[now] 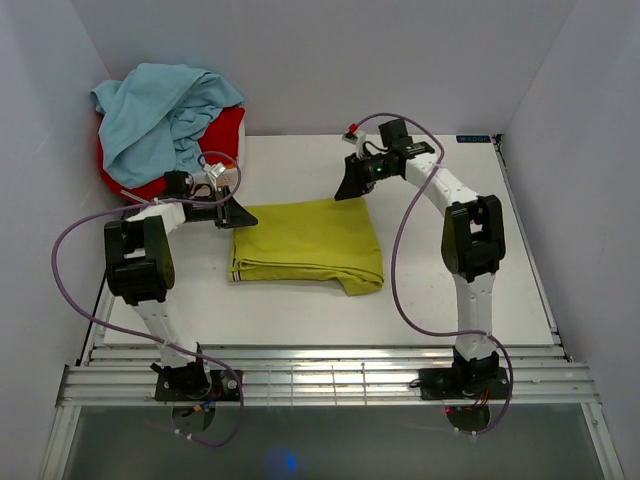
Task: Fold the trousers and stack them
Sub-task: Neatly place the folded trousers to the corner
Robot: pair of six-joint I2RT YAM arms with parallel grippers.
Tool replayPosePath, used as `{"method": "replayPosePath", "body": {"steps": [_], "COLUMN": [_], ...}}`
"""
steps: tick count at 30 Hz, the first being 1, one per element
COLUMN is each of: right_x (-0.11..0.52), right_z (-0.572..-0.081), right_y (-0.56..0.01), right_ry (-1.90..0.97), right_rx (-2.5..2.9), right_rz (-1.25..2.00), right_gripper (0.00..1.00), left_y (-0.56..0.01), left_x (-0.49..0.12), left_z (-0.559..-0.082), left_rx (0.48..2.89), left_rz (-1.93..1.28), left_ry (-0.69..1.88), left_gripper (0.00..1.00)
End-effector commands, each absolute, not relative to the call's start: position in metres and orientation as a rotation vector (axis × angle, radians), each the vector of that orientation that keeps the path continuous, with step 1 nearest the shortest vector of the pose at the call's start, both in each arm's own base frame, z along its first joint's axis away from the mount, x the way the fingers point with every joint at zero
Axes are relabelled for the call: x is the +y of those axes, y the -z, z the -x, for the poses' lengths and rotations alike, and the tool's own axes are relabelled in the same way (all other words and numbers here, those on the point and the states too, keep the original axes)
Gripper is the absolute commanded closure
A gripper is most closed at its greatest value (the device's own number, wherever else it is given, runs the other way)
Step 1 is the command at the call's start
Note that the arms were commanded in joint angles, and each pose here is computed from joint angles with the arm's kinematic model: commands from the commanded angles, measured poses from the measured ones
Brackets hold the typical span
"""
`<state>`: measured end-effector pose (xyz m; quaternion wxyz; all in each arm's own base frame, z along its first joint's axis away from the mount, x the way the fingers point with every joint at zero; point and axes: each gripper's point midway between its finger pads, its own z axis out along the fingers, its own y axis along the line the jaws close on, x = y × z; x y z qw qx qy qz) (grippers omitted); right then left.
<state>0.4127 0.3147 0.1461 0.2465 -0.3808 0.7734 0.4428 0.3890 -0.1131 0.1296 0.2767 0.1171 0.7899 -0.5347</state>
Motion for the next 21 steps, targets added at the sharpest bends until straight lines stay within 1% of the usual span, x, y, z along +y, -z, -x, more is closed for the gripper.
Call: {"method": "replayPosePath", "body": {"steps": [1, 2, 3, 5, 6, 8, 10, 11, 13, 14, 15, 16, 17, 19, 20, 21], "right_x": [0.306, 0.302, 0.294, 0.284, 0.274, 0.266, 0.260, 0.259, 0.258, 0.259, 0.260, 0.260, 0.260, 0.261, 0.263, 0.264], "right_z": [-0.432, -0.436, -0.444, -0.455, -0.460, -0.456, -0.453, -0.453, -0.460, -0.463, -0.464, -0.461, -0.456, -0.443, -0.425, -0.415], "right_y": [-0.142, -0.131, -0.108, -0.085, -0.062, -0.038, -0.022, -0.022, -0.043, -0.057, -0.085, -0.099, -0.131, -0.155, -0.171, -0.175], "right_ry": [-1.360, -1.368, -1.370, -1.346, -1.335, -1.326, -1.305, -1.296, -1.269, -1.260, -1.243, -1.246, -1.242, -1.265, -1.308, -1.325], "right_rx": [2.065, 2.087, 2.134, 2.183, 2.232, 2.298, 2.337, 2.340, 2.297, 2.271, 2.223, 2.204, 2.146, 2.126, 2.105, 2.108], "right_rz": [0.971, 0.952, 0.914, 0.876, 0.842, 0.810, 0.805, 0.805, 0.820, 0.829, 0.845, 0.854, 0.875, 0.864, 0.872, 0.871], "right_gripper": [0.67, 0.65, 0.63, 0.57, 0.54, 0.50, 0.47, 0.45, 0.45, 0.43, 0.41, 0.34, 0.32, 0.26, 0.24, 0.24], "left_y": [-0.115, -0.106, -0.096, -0.071, -0.062, -0.044, -0.042, -0.045, -0.070, -0.094, -0.109, -0.118, -0.141, -0.153, -0.155, -0.159], "left_x": [-0.117, -0.115, -0.111, -0.106, -0.101, -0.096, -0.091, -0.091, -0.093, -0.093, -0.096, -0.098, -0.098, -0.099, -0.098, -0.099], "left_z": [-0.407, -0.413, -0.420, -0.433, -0.439, -0.446, -0.449, -0.450, -0.449, -0.445, -0.439, -0.423, -0.419, -0.394, -0.386, -0.372], "left_rx": [2.139, 2.150, 2.169, 2.212, 2.226, 2.264, 2.266, 2.249, 2.220, 2.195, 2.174, 2.227, 2.167, 2.193, 2.172, 2.181], "left_rz": [-0.178, -0.156, -0.116, 0.005, 0.057, 0.184, 0.220, 0.167, 0.078, -0.015, -0.088, -0.078, -0.233, -0.281, -0.364, -0.381], "left_ry": [1.486, 1.471, 1.446, 1.445, 1.443, 1.476, 1.481, 1.468, 1.476, 1.456, 1.466, 1.495, 1.424, 1.414, 1.374, 1.352], "left_gripper": [0.61, 0.62, 0.61, 0.59, 0.58, 0.57, 0.54, 0.48, 0.43, 0.39, 0.37, 0.35, 0.33, 0.33, 0.33, 0.33]}}
